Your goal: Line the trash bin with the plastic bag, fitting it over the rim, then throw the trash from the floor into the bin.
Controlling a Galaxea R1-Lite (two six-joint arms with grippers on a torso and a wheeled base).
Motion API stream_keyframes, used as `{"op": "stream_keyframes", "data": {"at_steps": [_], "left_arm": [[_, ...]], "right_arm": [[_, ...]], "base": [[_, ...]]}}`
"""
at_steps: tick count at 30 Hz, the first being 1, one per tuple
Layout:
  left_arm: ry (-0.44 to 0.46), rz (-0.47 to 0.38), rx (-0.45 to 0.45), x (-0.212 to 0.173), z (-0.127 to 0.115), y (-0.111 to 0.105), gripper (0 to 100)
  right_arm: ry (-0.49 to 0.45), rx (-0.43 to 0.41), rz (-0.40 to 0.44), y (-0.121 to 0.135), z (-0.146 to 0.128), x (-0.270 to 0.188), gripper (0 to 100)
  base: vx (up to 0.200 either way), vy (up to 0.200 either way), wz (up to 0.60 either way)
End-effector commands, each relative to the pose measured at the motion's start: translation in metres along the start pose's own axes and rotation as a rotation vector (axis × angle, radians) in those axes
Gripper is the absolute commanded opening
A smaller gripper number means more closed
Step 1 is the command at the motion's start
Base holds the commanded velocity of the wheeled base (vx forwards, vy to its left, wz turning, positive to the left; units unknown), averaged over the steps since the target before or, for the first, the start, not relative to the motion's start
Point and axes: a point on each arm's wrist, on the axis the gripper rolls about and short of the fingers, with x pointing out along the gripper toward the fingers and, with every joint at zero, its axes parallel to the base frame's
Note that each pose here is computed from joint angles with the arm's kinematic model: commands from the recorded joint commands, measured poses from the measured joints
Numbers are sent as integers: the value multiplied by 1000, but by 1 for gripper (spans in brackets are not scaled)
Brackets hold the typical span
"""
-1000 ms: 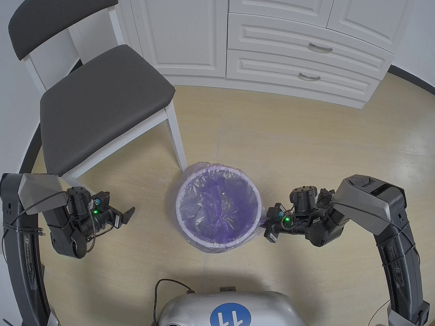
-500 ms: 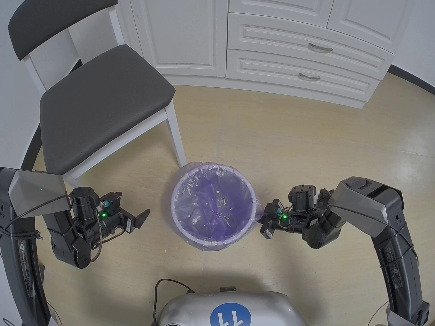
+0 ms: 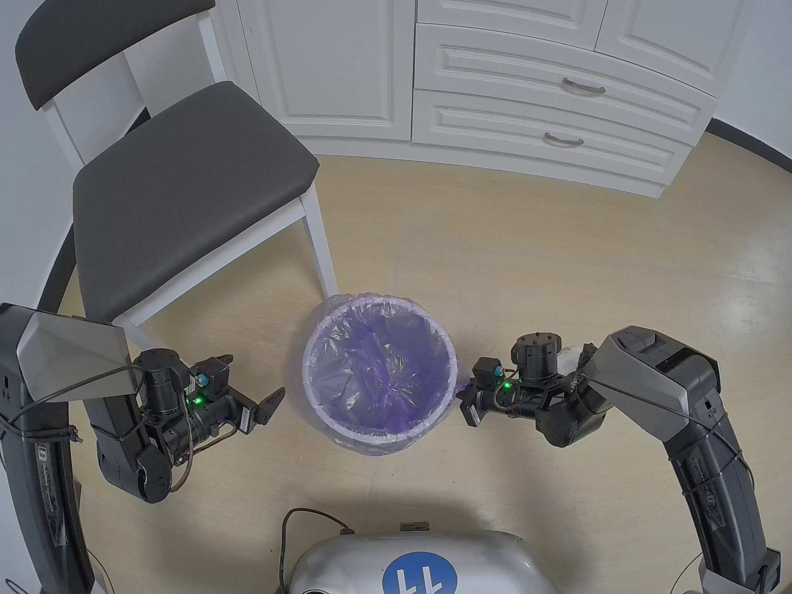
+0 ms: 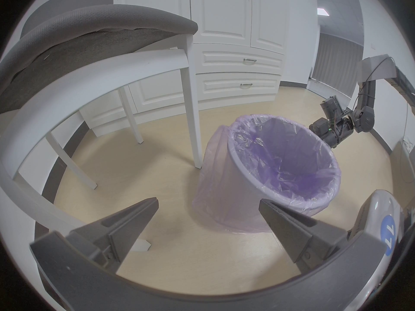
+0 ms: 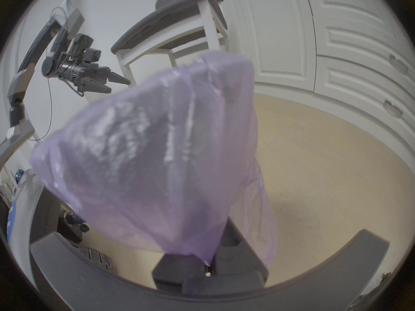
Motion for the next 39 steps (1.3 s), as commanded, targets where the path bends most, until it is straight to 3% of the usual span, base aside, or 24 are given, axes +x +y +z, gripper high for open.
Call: {"op": "stream_keyframes", "data": {"at_steps": [1, 9, 23, 24, 32, 39], "left_arm": [[15, 1, -17, -3, -3, 0, 100], [37, 22, -40, 1, -7, -5, 100], [51, 27, -49, 1, -11, -3, 100], [49, 28, -55, 1, -11, -3, 100], [52, 28, -68, 2, -12, -4, 100], [54, 29, -68, 0, -12, -3, 100]], "right_arm": [[4, 48, 7, -5, 3, 12, 0], [35, 133, 19, -9, -9, 31, 0], [54, 143, 22, -11, -8, 31, 0], [55, 144, 22, -11, -8, 31, 100], [56, 141, 15, -13, 0, 20, 100], [85, 67, -19, -30, 3, -9, 100]], "base": [[0, 0, 0], [0, 0, 0], [0, 0, 0], [0, 0, 0], [0, 0, 0], [0, 0, 0]]}}
